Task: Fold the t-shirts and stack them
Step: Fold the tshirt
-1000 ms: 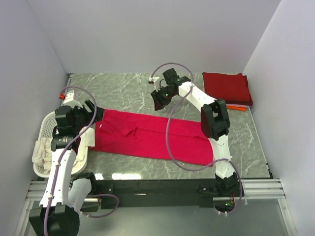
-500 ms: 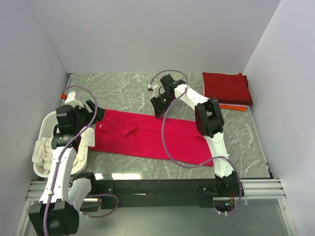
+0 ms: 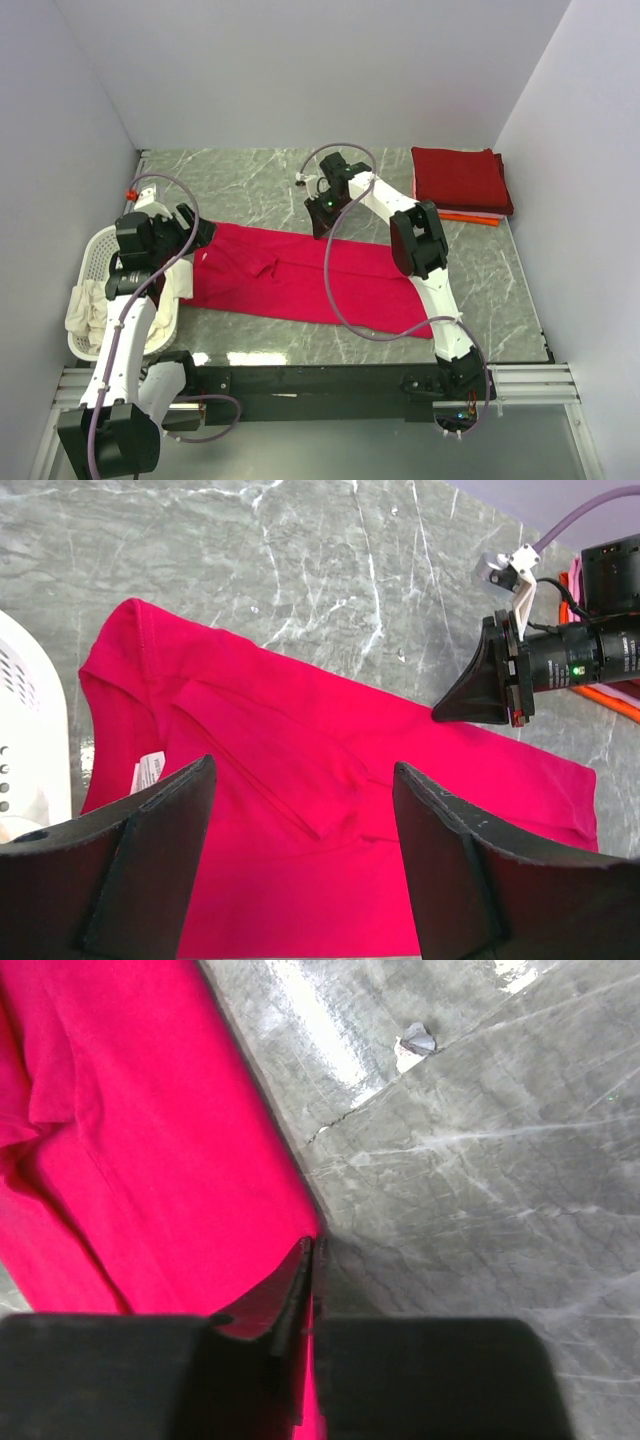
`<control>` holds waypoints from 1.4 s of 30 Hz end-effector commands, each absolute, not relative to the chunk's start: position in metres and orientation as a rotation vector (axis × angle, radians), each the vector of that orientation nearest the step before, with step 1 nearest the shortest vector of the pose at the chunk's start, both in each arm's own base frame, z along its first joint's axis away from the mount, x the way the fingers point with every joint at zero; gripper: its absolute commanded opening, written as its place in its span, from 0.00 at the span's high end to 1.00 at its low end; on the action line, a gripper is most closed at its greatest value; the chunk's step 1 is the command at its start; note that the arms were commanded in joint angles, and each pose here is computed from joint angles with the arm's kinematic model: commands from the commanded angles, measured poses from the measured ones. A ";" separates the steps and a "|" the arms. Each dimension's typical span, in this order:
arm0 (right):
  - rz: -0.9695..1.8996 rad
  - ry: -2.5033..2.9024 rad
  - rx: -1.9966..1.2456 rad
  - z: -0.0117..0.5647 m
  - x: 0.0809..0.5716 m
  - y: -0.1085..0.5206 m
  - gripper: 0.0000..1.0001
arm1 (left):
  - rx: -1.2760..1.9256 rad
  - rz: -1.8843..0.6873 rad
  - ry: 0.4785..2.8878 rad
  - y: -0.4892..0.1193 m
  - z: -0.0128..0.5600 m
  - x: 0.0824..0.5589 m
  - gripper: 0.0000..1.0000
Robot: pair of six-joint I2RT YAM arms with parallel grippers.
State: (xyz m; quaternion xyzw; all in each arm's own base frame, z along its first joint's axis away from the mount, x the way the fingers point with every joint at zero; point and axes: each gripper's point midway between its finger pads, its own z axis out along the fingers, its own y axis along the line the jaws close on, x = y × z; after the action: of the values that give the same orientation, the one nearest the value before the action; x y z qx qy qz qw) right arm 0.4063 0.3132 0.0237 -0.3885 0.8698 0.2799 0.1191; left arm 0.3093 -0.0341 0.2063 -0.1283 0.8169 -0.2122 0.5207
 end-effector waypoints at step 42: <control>0.083 1.871 -1.628 0.103 0.428 0.347 0.55 | -0.469 -0.719 2.218 -0.137 0.103 0.422 0.99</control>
State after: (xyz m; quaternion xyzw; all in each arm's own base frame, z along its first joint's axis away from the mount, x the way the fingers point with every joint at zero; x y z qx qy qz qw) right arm 0.4053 0.3573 0.1055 -0.5991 0.7301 0.1057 0.3112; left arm 0.4100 -0.1357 0.0825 -0.1917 0.8840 -0.2670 0.3325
